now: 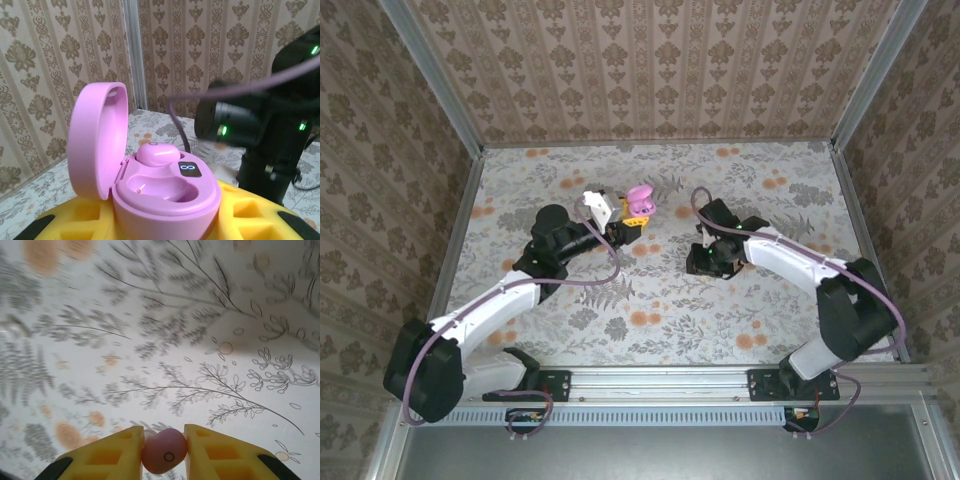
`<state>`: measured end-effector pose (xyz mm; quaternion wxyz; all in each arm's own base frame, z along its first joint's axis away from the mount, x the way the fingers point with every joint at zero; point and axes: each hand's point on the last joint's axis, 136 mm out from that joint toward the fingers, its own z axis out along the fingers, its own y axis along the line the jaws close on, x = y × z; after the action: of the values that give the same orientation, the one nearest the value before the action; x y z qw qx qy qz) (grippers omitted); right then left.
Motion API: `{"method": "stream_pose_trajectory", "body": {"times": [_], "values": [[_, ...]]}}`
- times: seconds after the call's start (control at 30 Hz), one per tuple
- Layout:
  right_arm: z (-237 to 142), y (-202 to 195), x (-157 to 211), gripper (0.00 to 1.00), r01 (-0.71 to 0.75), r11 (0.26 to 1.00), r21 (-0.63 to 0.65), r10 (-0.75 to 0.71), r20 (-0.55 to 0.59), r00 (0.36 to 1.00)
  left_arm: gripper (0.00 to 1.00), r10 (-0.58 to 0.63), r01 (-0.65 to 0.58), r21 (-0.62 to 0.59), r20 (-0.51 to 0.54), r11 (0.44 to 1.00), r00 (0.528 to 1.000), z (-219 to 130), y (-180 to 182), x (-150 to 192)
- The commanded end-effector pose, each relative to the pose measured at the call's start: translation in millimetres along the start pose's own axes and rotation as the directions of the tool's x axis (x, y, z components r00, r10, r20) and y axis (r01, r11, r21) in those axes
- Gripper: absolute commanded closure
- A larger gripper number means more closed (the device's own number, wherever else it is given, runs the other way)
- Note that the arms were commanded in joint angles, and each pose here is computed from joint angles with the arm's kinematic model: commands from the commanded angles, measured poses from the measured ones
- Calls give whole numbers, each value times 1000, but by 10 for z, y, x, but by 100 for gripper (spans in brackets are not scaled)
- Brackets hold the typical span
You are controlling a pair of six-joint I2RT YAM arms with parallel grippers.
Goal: Insert wireless bluetooth earbuds into charging case
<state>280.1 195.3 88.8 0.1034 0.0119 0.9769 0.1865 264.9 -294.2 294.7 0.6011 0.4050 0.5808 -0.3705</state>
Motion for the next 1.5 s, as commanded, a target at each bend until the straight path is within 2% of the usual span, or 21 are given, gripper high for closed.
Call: {"method": "stream_pose_trajectory", "body": {"times": [0.0, 0.3, 0.57, 0.93, 1.47], "values": [[-399, 194, -116, 72, 101, 994, -37, -98, 73, 992, 76, 11, -11, 33, 15, 999, 1000, 42, -27, -89], [-1360, 733, -249, 73, 294, 936, -192, -240, 262, 935, 76, -8, 12, 97, -50, 995, 999, 171, -96, 136], [-1839, 1047, -287, 72, 410, 877, -252, -311, 351, 883, 76, 3, 14, 212, -81, 977, 997, 266, -297, 191], [-1859, 1282, -366, 72, 482, 839, -253, -383, 356, 853, 76, 15, 10, 251, -95, 968, 995, 322, -397, 189], [-1642, 1415, -400, 73, 511, 829, -227, -437, 307, 845, 76, 19, 5, 266, -87, 964, 996, 340, -427, 126]]}}
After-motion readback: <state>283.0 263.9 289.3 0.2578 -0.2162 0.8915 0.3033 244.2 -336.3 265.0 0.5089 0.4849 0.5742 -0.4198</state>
